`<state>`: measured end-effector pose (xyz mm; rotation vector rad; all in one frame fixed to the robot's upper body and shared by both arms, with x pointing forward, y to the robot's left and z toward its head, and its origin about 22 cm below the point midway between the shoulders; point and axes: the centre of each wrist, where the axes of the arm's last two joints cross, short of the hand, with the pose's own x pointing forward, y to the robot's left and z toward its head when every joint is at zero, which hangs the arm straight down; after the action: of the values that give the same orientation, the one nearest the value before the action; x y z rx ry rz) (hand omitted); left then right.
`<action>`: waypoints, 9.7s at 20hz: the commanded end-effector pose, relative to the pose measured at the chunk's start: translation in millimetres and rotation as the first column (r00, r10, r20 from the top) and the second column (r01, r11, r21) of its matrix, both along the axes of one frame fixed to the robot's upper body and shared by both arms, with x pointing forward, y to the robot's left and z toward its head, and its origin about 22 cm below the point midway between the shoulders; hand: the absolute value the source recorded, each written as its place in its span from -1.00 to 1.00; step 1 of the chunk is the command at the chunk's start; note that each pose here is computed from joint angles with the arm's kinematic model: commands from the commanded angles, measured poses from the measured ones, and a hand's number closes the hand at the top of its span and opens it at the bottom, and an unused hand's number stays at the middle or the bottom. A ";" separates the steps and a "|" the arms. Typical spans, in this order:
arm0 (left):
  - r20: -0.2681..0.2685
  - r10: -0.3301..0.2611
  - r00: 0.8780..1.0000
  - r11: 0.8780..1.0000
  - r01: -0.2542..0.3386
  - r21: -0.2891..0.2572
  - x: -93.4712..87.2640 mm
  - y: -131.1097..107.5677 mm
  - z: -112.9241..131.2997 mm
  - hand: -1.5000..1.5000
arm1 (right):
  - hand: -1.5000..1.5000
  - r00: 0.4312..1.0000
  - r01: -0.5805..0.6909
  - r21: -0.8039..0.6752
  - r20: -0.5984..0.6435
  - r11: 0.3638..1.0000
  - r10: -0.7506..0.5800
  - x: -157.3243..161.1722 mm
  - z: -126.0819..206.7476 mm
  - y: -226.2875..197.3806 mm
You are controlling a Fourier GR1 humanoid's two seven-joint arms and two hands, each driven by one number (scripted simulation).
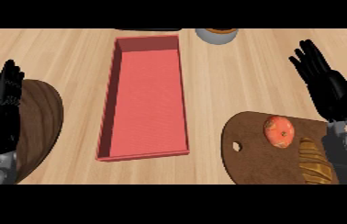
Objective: Pick the croissant from the cutting board and place it in the cardboard box
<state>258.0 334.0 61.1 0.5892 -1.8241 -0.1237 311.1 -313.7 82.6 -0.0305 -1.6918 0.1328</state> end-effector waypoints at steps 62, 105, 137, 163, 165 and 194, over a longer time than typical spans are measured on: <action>-0.227 -0.227 0.947 0.871 0.094 -0.482 -6.9 -63.6 -12.8 0.00 | -1.00 0.869 -0.052 -0.565 -0.431 0.823 -0.241 -155.7 28.6 -90.3; -0.250 -0.232 0.940 0.873 0.088 -0.479 12.7 -81.2 12.2 0.00 | -1.00 0.846 -0.114 -0.599 -0.477 0.792 -0.239 -119.0 -31.1 -48.3; -0.213 -0.436 0.875 0.834 0.303 -0.460 27.4 -118.7 3.8 0.00 | 1.00 1.000 0.019 -0.921 0.017 0.389 -0.007 -54.3 26.0 207.2; -0.206 -0.446 0.871 0.829 0.315 -0.462 41.9 -134.6 8.1 0.00 | 1.00 0.738 0.583 -0.773 0.376 0.248 -0.560 -0.1 132.8 315.3; -0.207 -0.434 0.877 0.835 0.305 -0.457 44.8 -138.9 6.6 0.00 | 1.00 0.725 0.594 -0.763 0.371 0.256 -0.580 7.3 132.9 317.7; -0.219 -0.353 0.910 0.851 0.215 -0.479 28.6 -112.4 -5.9 0.00 | -1.00 0.763 0.336 -0.921 0.144 0.196 -0.630 78.3 68.2 319.4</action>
<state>294.7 219.6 59.6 -0.0434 -1.5630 -0.0120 394.8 -5.8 152.7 -1.3571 -0.9662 0.8056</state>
